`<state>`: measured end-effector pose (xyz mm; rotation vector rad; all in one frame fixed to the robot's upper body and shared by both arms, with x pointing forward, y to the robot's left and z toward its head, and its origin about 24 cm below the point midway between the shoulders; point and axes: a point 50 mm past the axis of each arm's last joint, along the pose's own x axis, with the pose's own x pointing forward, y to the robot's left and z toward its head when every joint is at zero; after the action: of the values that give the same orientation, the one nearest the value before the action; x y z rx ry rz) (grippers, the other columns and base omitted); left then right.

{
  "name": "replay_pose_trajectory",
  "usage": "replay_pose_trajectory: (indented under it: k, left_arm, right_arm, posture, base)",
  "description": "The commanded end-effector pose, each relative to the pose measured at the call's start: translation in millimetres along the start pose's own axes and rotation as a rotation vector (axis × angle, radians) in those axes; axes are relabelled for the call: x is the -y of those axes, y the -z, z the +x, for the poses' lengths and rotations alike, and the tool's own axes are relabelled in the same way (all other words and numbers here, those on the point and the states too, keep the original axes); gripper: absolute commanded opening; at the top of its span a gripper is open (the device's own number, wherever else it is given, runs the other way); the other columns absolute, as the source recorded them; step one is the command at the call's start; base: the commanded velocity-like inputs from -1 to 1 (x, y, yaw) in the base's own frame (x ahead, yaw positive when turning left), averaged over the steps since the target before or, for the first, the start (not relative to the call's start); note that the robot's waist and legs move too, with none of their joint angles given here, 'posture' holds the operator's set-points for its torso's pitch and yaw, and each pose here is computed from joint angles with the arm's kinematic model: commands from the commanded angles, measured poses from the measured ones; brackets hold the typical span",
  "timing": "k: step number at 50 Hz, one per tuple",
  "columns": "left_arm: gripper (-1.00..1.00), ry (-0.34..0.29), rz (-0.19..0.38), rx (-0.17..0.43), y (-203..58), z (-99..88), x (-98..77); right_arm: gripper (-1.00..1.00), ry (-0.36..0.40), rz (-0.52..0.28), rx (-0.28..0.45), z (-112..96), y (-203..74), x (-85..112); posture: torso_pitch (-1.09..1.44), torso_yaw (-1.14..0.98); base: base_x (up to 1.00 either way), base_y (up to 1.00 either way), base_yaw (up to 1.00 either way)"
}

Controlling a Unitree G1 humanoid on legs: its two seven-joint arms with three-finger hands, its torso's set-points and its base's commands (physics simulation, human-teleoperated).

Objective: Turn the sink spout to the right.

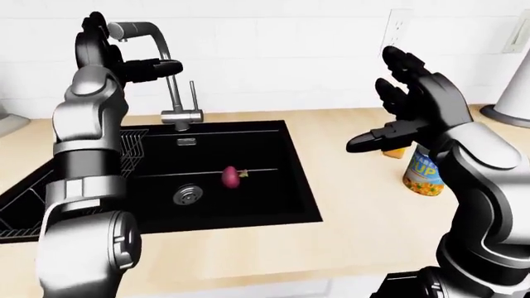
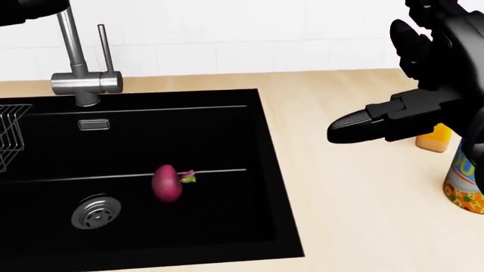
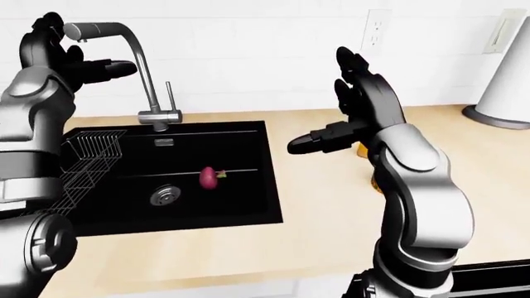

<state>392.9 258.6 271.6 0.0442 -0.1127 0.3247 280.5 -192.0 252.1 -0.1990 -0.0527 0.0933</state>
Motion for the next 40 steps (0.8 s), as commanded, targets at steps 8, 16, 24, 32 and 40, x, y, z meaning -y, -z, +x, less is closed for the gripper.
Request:
replay_pose_trajectory:
  k: [8, 16, 24, 32, 40]
  left_arm:
    - [1.0, 0.013, -0.011, 0.093, -25, -3.3, 5.9]
    - [1.0, 0.024, -0.011, 0.096, -27, -5.4, 11.2]
    - [1.0, 0.05, -0.012, 0.095, -26, -9.3, 22.4]
    - [1.0, 0.076, -0.018, 0.092, -26, -14.7, 34.7]
    - [1.0, 0.095, -0.017, 0.091, -25, -19.7, 42.3]
  right_arm:
    - [1.0, 0.021, -0.023, 0.075, -3, -17, 3.2]
    - [1.0, 0.021, -0.024, 0.076, -3, -18, 3.5]
    - [1.0, 0.023, -0.023, 0.075, -4, -17, 4.1]
    - [1.0, 0.026, -0.02, 0.072, -6, -14, 5.5]
    - [1.0, 0.031, -0.017, 0.071, -8, -13, 7.2]
  posture:
    - [-0.36, 0.0]
    - [-0.36, 0.0]
    - [-0.36, 0.0]
    - [-0.36, 0.0]
    - [-0.36, 0.0]
  base:
    - [0.0, 0.0, 0.0]
    - [0.0, 0.0, 0.0]
    - [0.0, 0.0, 0.0]
    - [0.0, 0.0, 0.0]
    - [0.0, 0.0, 0.0]
